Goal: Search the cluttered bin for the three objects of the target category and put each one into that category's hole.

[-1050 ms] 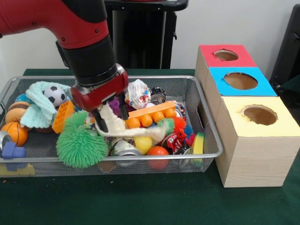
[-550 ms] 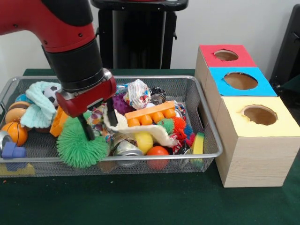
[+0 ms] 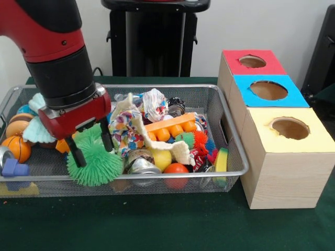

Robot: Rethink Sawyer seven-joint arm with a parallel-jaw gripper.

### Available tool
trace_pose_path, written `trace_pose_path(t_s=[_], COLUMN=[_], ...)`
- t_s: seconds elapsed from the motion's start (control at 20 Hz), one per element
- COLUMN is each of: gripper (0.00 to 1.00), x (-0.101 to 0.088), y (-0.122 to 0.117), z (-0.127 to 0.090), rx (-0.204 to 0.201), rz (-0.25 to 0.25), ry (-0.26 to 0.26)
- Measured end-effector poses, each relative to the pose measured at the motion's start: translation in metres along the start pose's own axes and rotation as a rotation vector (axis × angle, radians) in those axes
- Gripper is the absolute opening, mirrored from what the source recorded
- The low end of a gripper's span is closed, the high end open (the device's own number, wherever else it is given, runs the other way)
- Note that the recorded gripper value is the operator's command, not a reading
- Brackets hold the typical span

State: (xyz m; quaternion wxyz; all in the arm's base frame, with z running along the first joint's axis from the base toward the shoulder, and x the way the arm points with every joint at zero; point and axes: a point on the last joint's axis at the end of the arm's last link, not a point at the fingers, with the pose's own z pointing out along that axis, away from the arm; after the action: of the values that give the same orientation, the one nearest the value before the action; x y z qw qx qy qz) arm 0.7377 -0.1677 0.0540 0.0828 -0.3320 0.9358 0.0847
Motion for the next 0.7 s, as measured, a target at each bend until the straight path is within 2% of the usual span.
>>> trace_pose_path(t_s=[0.35, 0.55, 0.7], gripper=[1.00, 1.00, 1.00], x=[0.002, -0.005, -0.020], y=[0.015, 0.038, 0.067], z=[-0.002, -0.002, 0.001], rx=[0.015, 0.046, 0.081], rz=[-0.038, -0.092, -0.155], ry=[0.014, 0.016, 0.007])
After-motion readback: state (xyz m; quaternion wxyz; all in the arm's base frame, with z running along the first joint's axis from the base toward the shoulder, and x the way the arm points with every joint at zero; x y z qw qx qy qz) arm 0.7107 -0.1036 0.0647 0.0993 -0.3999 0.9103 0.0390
